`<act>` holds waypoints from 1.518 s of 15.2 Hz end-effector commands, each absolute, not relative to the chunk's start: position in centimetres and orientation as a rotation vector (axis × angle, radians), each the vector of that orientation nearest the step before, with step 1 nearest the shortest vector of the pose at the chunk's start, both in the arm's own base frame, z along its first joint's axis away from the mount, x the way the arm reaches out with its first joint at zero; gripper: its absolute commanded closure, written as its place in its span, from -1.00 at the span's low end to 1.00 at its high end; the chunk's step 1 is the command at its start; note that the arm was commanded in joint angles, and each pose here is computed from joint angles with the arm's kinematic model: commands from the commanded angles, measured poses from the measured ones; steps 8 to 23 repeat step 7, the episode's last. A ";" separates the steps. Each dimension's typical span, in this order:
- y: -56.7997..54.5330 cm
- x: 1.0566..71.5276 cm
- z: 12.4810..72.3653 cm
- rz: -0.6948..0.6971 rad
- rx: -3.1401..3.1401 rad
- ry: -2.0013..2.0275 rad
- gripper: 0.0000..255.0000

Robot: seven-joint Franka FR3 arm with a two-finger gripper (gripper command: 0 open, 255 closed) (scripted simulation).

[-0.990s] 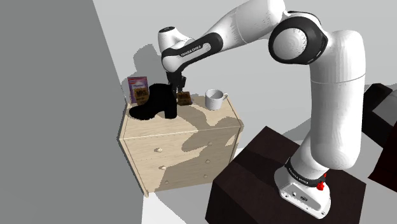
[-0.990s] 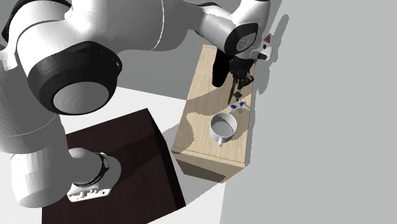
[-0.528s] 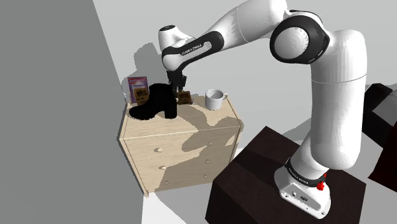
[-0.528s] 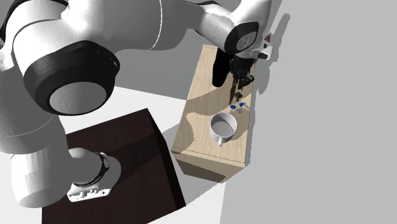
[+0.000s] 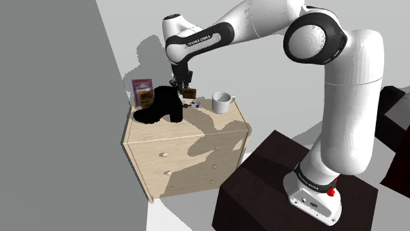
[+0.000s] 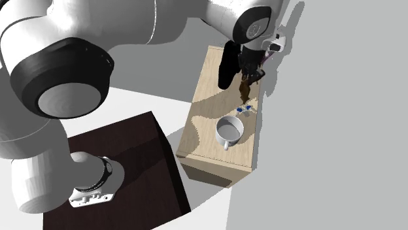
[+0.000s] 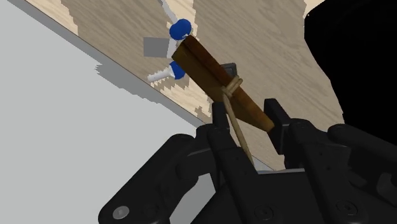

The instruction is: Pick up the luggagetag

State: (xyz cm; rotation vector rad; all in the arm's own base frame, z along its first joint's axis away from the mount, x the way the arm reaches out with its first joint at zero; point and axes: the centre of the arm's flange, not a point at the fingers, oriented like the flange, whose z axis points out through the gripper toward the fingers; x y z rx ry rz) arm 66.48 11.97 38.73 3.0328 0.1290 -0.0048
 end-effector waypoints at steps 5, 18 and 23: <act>12.1 66.4 41.9 -0.005 3.033 0.129 1.00; 12.1 66.4 42.0 -0.005 3.033 0.129 1.00; 12.1 66.4 42.0 -0.005 3.033 0.129 1.00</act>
